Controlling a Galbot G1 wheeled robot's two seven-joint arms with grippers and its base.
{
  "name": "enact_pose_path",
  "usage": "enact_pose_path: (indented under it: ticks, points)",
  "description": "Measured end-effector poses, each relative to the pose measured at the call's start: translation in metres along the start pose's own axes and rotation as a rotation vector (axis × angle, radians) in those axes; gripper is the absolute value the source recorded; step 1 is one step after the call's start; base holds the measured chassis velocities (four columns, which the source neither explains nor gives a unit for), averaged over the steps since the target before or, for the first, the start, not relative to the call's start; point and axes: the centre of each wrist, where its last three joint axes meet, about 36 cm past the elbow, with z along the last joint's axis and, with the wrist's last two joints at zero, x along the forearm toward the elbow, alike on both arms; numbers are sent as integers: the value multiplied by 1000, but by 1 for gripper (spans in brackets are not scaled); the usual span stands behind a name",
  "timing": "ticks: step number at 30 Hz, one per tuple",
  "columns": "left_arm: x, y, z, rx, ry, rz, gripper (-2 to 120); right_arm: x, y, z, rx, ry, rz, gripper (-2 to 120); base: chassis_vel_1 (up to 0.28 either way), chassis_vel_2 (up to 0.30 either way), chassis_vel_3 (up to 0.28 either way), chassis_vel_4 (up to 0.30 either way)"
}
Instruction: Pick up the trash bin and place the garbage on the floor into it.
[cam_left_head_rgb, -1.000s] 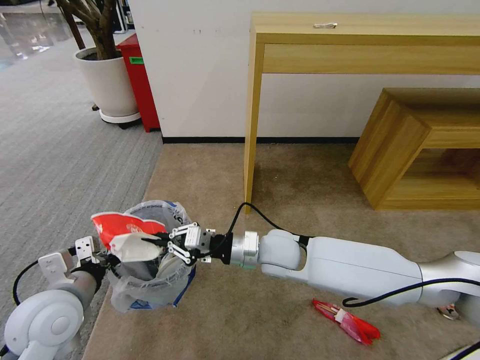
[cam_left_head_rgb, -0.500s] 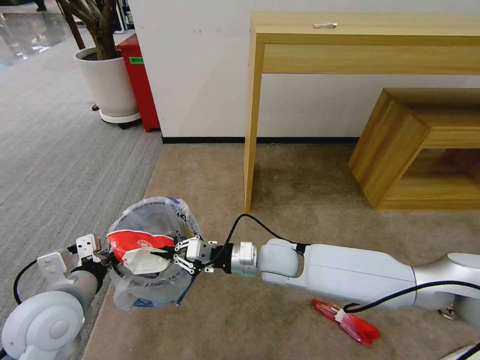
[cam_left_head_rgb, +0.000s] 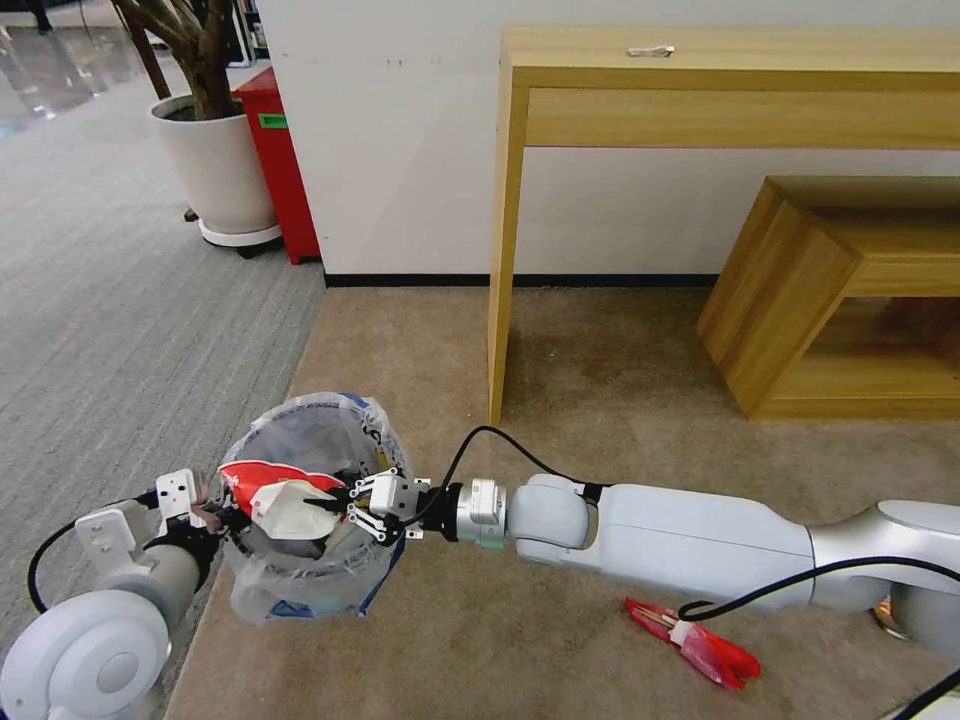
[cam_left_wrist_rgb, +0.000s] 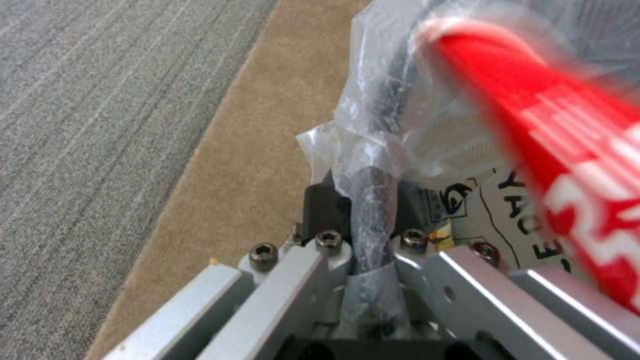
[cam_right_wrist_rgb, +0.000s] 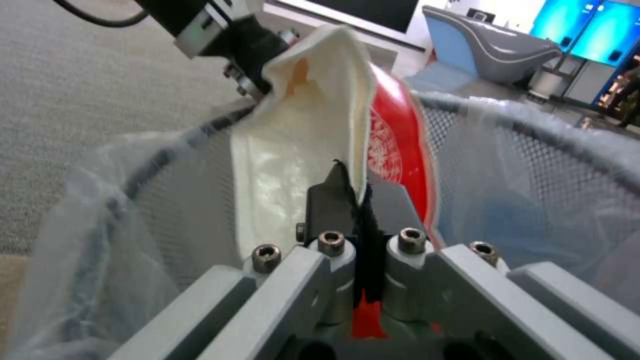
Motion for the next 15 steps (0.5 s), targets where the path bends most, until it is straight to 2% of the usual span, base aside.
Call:
enact_pose_path:
  ticks: [15]
  points:
    - [3, -3, 3, -6, 3, 10, 0, -1, -6, -6, 13, -1, 10, 0, 0, 0, 0, 0]
